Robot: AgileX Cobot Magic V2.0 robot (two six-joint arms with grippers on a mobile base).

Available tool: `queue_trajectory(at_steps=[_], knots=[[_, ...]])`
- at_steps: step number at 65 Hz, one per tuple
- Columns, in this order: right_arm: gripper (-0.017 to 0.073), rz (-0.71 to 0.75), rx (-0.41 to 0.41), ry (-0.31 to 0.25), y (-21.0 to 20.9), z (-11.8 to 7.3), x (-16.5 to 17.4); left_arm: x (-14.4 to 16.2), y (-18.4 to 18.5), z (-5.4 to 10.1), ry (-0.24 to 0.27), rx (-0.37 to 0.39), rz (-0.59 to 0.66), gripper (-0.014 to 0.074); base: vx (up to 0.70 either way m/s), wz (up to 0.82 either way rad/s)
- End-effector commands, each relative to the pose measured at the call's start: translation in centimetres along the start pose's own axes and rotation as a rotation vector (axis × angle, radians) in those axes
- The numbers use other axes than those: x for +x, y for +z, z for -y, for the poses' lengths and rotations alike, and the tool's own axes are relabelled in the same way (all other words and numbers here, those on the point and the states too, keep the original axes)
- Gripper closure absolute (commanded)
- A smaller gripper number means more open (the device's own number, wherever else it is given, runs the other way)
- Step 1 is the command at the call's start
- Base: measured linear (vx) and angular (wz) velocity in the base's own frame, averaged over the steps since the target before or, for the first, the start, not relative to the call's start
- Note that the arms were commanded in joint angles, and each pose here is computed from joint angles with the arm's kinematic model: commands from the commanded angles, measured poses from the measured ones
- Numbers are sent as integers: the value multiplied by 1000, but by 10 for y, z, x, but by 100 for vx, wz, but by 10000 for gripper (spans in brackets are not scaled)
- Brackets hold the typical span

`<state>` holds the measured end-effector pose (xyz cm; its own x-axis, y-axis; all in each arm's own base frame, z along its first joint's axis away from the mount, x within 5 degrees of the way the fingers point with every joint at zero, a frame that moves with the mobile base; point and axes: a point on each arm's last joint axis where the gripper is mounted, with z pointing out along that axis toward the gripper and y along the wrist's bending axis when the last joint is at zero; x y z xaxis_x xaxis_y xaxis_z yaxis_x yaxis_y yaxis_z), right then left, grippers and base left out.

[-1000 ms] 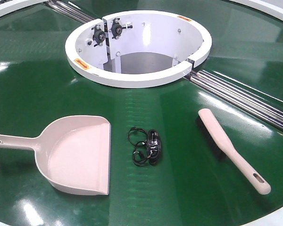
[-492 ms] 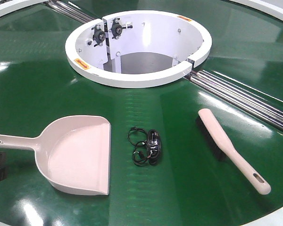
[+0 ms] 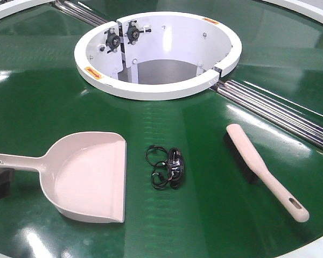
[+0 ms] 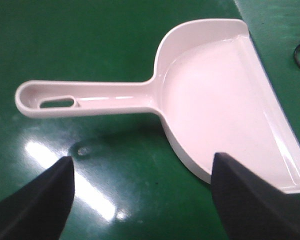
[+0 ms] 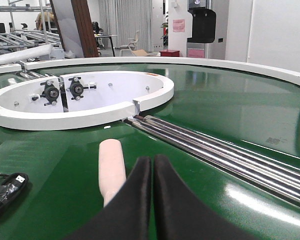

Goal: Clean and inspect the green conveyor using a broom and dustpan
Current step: 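Lower the left gripper onto the dustpan handle and close it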

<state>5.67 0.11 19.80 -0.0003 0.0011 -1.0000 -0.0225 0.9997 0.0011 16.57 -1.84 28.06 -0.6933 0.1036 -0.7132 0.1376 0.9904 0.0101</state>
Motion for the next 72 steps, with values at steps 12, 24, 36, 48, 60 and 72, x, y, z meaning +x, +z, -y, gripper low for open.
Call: queue_trajectory(at_steps=[12, 24, 36, 48, 60, 72], knots=[[568, 79, -1, -17, -1, 0, -6, -60, -46, 7, 386, 124, -126, 63, 0, 0], [568, 79, -1, -17, -1, 0, -6, -100, -37, 8, 639, 197, -191, 95, 0, 0], [568, 79, -2, -17, -1, 0, -6, -114, 13, 6, 787, 233, -275, 112, 0, 0], [568, 79, -2, -17, -1, 0, -6, -109, 52, -7, 1007, 204, -425, 112, 0, 0], [568, 79, -2, -17, -1, 0, -6, -109, 68, -17, 1094, 139, -487, 108, 0, 0], [568, 79, -2, -17, -1, 0, -6, -109, 77, -15, 1203, 182, -469, 57, 0, 0]])
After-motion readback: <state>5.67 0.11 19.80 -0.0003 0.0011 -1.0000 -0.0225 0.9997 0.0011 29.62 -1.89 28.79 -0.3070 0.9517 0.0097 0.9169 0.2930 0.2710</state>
